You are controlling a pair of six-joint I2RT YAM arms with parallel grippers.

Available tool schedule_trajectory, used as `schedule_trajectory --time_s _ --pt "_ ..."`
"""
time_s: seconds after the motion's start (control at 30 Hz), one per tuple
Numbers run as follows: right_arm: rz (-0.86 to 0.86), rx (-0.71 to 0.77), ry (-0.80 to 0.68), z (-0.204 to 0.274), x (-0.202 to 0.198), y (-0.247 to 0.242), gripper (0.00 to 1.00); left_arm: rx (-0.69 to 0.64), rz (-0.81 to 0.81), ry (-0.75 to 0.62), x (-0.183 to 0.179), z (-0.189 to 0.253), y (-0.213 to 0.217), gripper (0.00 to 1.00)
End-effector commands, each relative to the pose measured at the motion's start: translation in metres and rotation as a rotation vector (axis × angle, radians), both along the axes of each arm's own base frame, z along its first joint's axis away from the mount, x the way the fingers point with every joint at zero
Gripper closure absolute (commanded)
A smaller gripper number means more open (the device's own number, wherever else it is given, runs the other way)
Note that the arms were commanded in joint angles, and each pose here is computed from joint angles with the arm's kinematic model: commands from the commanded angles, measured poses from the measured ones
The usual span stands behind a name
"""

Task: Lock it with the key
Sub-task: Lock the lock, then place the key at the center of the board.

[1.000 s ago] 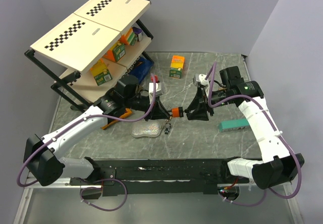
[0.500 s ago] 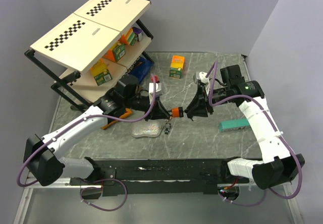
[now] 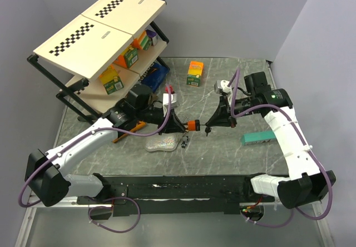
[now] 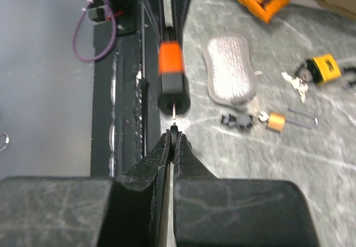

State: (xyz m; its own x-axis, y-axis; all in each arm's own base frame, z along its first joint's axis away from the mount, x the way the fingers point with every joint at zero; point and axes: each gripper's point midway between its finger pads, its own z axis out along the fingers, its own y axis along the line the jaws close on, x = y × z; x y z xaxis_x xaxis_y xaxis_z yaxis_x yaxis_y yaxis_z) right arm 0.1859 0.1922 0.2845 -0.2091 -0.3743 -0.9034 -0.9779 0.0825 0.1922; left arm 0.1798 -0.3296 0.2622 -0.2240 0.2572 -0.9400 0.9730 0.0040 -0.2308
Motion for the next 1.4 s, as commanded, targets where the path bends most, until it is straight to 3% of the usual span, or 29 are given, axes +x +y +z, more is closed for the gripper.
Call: schedule_trajectory --time_s 0.0,0.2,0.47,0.63,1.0,1.37 --pt "-0.039 -0.035 -0.062 0.004 0.008 -0.021 1.00 -0.038 -0.011 -0.069 -0.001 0.014 0.013 0.99" --pt "-0.163 -0.073 -0.061 -0.003 0.038 -0.051 1.00 -0.009 0.006 -0.065 0.002 -0.001 0.022 0.99" --pt "-0.638 -0.243 0.058 -0.075 0.155 -0.109 1.00 0.042 0.043 -0.075 0.017 -0.013 0.020 0.99" --pt "-0.778 -0.351 0.169 -0.122 0.199 -0.135 1.00 0.073 0.063 -0.115 0.026 -0.019 0.022 0.99" --pt "-0.874 -0.382 0.321 -0.181 0.270 -0.145 1.00 0.112 0.079 -0.081 0.029 -0.042 0.023 0.99" --pt "-0.878 -0.394 0.392 -0.210 0.304 -0.146 1.00 0.135 0.094 -0.067 0.035 -0.050 0.022 0.99"
